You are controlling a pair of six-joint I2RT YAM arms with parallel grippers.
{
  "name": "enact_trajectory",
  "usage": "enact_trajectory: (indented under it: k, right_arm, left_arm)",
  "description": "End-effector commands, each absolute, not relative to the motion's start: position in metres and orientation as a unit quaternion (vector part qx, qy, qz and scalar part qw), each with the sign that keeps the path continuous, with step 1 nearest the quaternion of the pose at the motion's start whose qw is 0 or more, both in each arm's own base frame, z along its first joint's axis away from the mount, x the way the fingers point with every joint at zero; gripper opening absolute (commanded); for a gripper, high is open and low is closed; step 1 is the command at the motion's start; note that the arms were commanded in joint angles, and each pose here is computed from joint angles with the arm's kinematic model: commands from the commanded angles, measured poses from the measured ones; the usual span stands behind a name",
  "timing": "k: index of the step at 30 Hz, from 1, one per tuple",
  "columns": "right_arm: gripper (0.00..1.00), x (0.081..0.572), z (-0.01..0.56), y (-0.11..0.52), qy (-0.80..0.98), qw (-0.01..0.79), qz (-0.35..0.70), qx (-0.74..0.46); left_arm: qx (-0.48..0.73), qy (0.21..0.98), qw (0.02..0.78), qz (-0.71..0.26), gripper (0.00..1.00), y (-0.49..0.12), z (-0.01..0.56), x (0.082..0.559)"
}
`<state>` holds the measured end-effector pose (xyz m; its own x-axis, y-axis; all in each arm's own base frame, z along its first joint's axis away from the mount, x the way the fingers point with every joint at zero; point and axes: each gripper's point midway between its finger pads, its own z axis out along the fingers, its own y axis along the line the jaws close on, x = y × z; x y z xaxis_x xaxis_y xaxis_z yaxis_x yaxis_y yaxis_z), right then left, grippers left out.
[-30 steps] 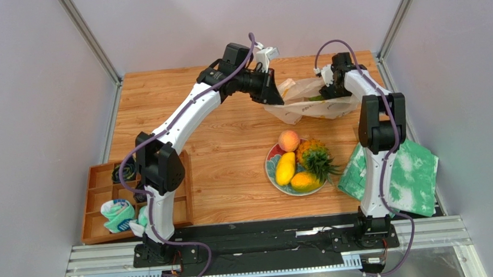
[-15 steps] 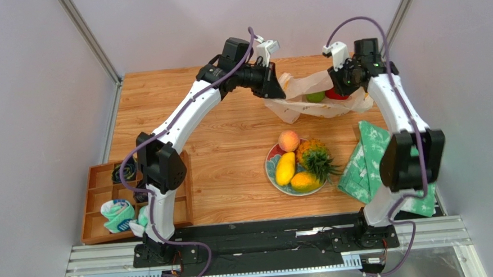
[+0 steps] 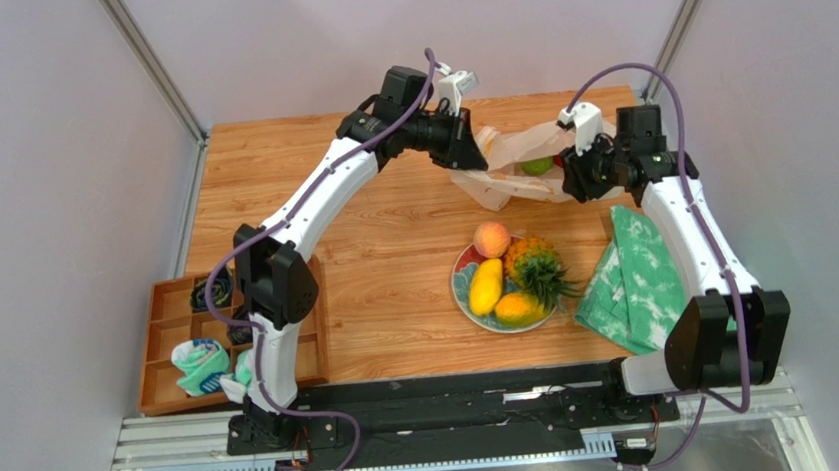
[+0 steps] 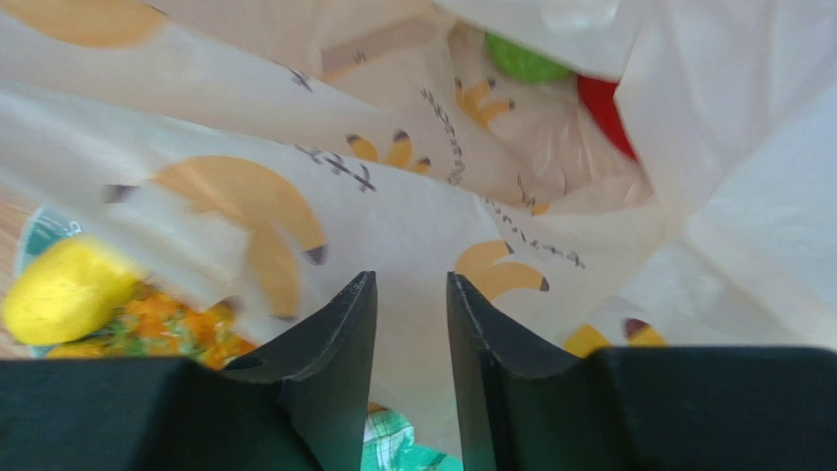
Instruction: Take the fake fruits out of the plastic bag
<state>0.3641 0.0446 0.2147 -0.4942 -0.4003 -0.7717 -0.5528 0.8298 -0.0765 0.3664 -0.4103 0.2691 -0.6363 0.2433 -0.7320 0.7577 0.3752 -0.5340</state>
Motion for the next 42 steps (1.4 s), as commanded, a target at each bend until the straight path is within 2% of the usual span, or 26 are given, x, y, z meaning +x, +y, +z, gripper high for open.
enact_trajectory:
  k: [1, 3, 5, 8, 11, 13, 18, 23, 28, 31, 36, 42]
  right_arm:
    - [0.38, 0.374, 0.16, 0.007, 0.898, 0.365, -0.001, -0.244]
    - [0.34, 0.344, 0.133, -0.005, 0.924, 0.295, -0.007, -0.244]
    - [0.3, 0.31, 0.134, -0.011, 0.929, 0.276, 0.003, -0.245]
    - [0.29, 0.246, 0.135, 0.0, 0.937, 0.216, 0.044, -0.271]
    - [0.29, 0.226, 0.159, 0.007, 0.926, 0.24, 0.05, -0.287]
    - [0.3, 0.235, 0.176, 0.014, 0.913, 0.277, 0.057, -0.295]
    - [0.34, 0.307, 0.217, 0.034, 0.879, 0.367, 0.084, -0.292]
    - [0.32, 0.376, 0.202, 0.046, 0.875, 0.346, 0.095, -0.325]
    - [0.24, 0.427, 0.185, 0.04, 0.861, 0.338, 0.072, -0.372]
    - [0.22, 0.441, 0.177, 0.037, 0.849, 0.33, 0.061, -0.407]
    - [0.17, 0.445, 0.152, 0.039, 0.847, 0.273, 0.094, -0.446]
    - [0.13, 0.408, 0.157, 0.058, 0.817, 0.242, 0.123, -0.509]
  left_arm:
    - [0.34, 0.773, 0.282, -0.456, 0.0, -0.405, 0.27, 0.351]
    - [0.337, 0.779, 0.279, -0.449, 0.0, -0.401, 0.264, 0.35]
    - [0.348, 0.777, 0.28, -0.444, 0.0, -0.396, 0.262, 0.344]
    - [0.364, 0.776, 0.287, -0.427, 0.0, -0.386, 0.257, 0.337]
    - [0.381, 0.77, 0.302, -0.414, 0.0, -0.375, 0.261, 0.33]
    - [0.391, 0.762, 0.308, -0.415, 0.0, -0.372, 0.265, 0.324]
    - [0.391, 0.748, 0.327, -0.425, 0.0, -0.375, 0.278, 0.323]
    - [0.386, 0.746, 0.328, -0.433, 0.0, -0.388, 0.282, 0.335]
    - [0.389, 0.744, 0.328, -0.434, 0.0, -0.39, 0.28, 0.337]
    - [0.387, 0.745, 0.323, -0.436, 0.0, -0.391, 0.277, 0.337]
    - [0.389, 0.745, 0.327, -0.433, 0.0, -0.391, 0.277, 0.34]
    - [0.382, 0.747, 0.332, -0.431, 0.0, -0.394, 0.28, 0.345]
